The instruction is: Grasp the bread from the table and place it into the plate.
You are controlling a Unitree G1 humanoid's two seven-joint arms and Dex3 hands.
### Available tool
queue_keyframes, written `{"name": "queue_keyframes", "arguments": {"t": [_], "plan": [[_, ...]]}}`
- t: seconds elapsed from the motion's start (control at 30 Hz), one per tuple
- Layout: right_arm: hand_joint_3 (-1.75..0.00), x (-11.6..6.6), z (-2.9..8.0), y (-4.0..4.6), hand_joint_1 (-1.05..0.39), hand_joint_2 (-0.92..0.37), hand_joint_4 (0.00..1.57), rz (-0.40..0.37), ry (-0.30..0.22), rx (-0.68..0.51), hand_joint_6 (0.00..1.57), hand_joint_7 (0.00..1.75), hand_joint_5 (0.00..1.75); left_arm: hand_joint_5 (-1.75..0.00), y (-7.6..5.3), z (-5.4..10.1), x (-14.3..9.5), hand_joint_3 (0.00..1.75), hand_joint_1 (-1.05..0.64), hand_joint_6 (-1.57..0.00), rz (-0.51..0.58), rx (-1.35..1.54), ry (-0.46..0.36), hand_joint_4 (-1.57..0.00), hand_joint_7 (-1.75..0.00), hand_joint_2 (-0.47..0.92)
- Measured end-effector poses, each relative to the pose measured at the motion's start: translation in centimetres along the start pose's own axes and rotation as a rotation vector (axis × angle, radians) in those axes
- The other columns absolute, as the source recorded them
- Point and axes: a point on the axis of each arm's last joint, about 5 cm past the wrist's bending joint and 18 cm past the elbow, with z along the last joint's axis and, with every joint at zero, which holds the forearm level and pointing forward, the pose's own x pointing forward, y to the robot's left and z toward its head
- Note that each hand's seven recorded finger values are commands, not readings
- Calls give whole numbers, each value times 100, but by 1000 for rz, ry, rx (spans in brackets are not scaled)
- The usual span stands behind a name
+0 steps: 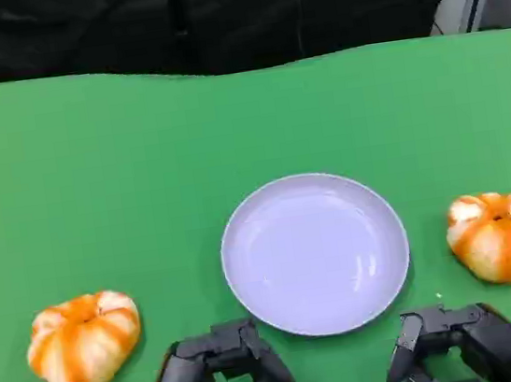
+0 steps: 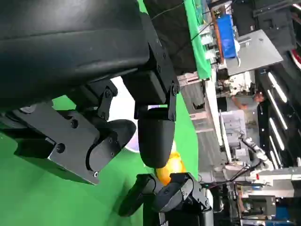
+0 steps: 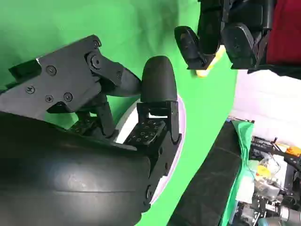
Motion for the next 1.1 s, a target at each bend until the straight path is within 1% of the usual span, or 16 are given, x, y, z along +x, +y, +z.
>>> {"name": "queue_keyframes", "arguments": {"t": [0.53, 0.7, 0.8, 0.83, 0.87, 0.9, 0.93, 0.97, 1.03, 1.1], "plan": [[-91, 0, 0, 0, -13, -64, 81, 1, 0, 0, 86, 112, 146, -150, -6, -3, -7, 112, -3, -99, 1, -7, 4, -89, -122, 55], [-91, -1, -2, 0, -13, -65, 82, 1, 2, 1, 87, 111, 146, -146, -11, -2, -5, 109, -4, -94, 12, -8, 2, -86, -117, 57], [-90, -4, -10, 1, -13, -65, 82, 1, 7, 3, 87, 110, 146, -143, -7, 26, 5, 105, -3, -94, 29, -7, -18, -86, -114, 59], [-90, -3, -10, 0, -13, -65, 82, 1, 7, 3, 88, 110, 146, -124, -4, 34, 11, 85, -13, -99, 31, -6, -25, -86, -85, 66], [-90, -2, -10, 0, -13, -65, 82, 2, 7, 3, 88, 110, 146, -100, -1, 46, 15, 54, -22, -110, 33, -4, -32, -89, -46, 80], [-90, -1, -12, -1, -13, -65, 82, 2, 8, 3, 87, 110, 146, -84, 0, 63, 18, 39, -26, -115, 35, -2, -43, -91, -27, 86], [-90, -1, -14, -2, -13, -65, 82, 2, 10, 3, 87, 110, 146, -67, 1, 81, 24, 29, -30, -115, 36, 1, -56, -94, -14, 89], [-89, 0, -15, -2, -13, -65, 81, 2, 11, 4, 87, 110, 146, -49, 3, 99, 30, 22, -32, -114, 36, 6, -68, -97, -6, 91], [-89, 4, -14, -4, -13, -66, 81, 4, 10, 3, 87, 110, 146, -25, 9, 133, 37, 14, -35, -109, 36, 14, -89, -102, -1, 92], [-89, 9, -14, -7, -13, -66, 81, 6, 10, 3, 87, 111, 147, -16, 12, 150, 38, 12, -35, -103, 37, 18, -101, -101, 0, 92]]}}
